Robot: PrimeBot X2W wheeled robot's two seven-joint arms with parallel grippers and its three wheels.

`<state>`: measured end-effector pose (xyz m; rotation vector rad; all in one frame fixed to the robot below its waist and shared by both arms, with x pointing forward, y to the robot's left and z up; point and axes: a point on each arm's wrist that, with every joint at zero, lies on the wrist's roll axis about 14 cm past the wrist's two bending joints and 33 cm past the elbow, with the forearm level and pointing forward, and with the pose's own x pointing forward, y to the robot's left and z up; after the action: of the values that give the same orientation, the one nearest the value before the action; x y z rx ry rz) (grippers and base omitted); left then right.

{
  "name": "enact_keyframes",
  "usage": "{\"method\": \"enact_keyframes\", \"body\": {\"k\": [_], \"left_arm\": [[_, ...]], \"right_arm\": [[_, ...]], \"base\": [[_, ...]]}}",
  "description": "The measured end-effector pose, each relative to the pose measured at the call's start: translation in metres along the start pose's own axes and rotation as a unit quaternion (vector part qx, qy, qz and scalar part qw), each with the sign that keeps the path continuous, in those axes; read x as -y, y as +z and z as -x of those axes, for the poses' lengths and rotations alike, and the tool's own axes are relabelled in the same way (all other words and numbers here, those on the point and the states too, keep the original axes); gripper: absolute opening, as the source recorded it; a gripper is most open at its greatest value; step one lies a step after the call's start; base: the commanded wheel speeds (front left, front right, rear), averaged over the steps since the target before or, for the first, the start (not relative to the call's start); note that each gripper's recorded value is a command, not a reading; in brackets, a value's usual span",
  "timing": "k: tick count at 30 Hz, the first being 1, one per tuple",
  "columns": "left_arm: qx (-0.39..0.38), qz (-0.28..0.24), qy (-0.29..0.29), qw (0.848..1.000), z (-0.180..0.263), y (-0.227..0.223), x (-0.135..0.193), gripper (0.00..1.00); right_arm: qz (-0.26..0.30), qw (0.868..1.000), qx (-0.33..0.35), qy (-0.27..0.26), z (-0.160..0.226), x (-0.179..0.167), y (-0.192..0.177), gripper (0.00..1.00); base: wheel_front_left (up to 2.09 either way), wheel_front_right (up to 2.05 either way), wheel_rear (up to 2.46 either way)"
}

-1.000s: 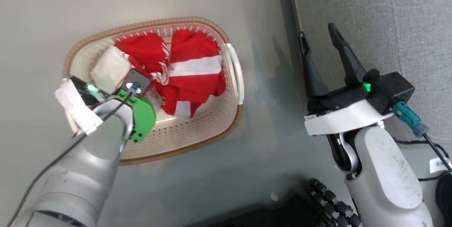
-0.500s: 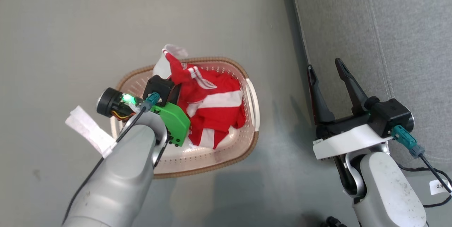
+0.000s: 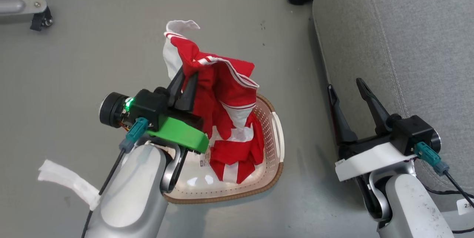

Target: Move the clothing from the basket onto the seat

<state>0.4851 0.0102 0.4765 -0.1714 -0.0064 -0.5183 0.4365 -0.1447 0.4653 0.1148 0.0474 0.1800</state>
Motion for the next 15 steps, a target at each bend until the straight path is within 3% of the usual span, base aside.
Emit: {"method": "enact_keyframes", "body": {"k": [7,15], "left_arm": [[0.103,0.004,0.002,0.995,0.019,0.072,0.008,0.0],[0.16,0.0,0.006,0.987,0.052,0.113,0.018,0.0]], "right_arm": [[0.002,1.0,0.013,0.005,0.01,-0.007,0.017,1.0],[0.003,1.0,0.015,0.012,0.029,-0.017,0.028,1.0]], "base": [[0.0,0.0,0.0],[0.0,0.0,0.0]]}}
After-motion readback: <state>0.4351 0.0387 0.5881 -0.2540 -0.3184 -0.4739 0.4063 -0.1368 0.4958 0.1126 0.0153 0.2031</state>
